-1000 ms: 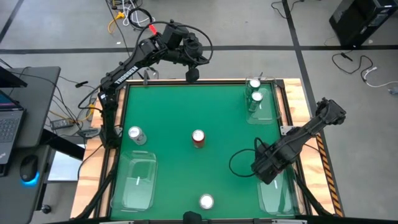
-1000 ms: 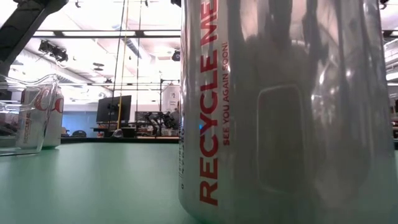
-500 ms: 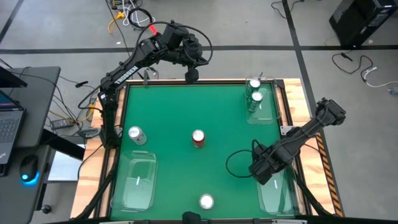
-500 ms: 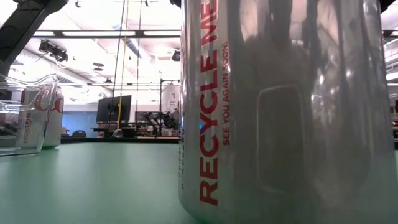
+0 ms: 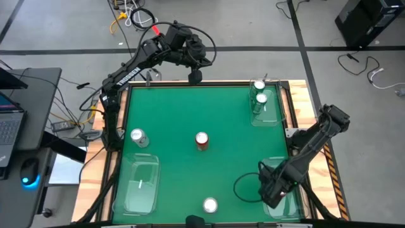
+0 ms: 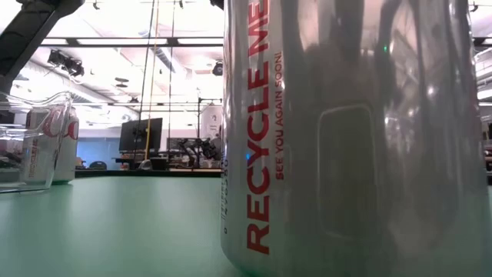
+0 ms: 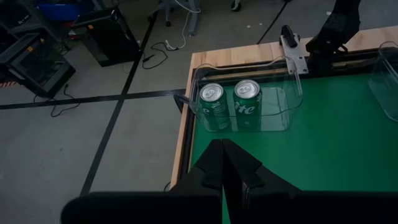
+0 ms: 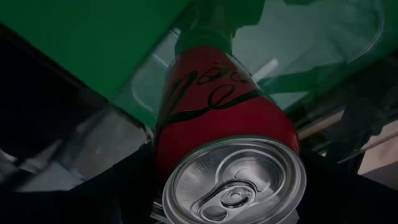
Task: Sort soda cans
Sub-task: Put the right red/black soda can into the right transparent bin
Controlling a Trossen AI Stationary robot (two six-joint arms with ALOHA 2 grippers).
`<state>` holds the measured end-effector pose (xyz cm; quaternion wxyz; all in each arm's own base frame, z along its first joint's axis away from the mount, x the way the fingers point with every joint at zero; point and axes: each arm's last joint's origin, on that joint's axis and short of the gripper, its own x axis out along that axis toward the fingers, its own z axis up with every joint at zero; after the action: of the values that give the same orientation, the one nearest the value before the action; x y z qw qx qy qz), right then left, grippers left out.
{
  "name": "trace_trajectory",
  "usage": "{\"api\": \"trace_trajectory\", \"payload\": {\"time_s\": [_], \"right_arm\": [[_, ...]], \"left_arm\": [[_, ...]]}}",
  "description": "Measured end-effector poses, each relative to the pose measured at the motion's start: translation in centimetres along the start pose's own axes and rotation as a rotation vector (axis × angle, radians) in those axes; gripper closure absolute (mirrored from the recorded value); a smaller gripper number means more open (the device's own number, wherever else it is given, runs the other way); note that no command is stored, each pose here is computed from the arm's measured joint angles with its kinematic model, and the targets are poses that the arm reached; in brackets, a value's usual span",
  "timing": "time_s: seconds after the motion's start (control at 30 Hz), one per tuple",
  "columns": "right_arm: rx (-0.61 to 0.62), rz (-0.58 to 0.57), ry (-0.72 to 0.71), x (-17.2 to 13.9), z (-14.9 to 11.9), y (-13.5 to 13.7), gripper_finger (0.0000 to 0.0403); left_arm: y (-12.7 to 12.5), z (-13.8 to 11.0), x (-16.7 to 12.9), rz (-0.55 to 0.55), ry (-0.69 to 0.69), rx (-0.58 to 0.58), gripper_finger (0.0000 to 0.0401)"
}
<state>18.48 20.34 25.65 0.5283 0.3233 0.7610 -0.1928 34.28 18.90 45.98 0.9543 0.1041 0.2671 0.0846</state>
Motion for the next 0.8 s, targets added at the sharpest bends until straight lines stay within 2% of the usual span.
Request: {"api": "trace_trajectory", "payload": {"time_s": [0.3, 0.57, 0.8], "right_arm": [[-0.106, -0.011, -0.032, 1.4, -1.4, 0.7, 0.0113], [-0.218, -0.017, -0.007, 3.3, -1.0, 2.2, 0.0113], [-0.234, -0.022, 0.023, 3.5, -0.9, 2.4, 0.0113]], "left_arm": [[0.1, 0.0, 0.0, 0.026, 0.005, -0.001, 0.0400], [0.1, 0.0, 0.0, 0.036, 0.015, -0.003, 0.0400], [0.1, -0.1, 0.0, 0.036, 0.021, -0.004, 0.0400]]}}
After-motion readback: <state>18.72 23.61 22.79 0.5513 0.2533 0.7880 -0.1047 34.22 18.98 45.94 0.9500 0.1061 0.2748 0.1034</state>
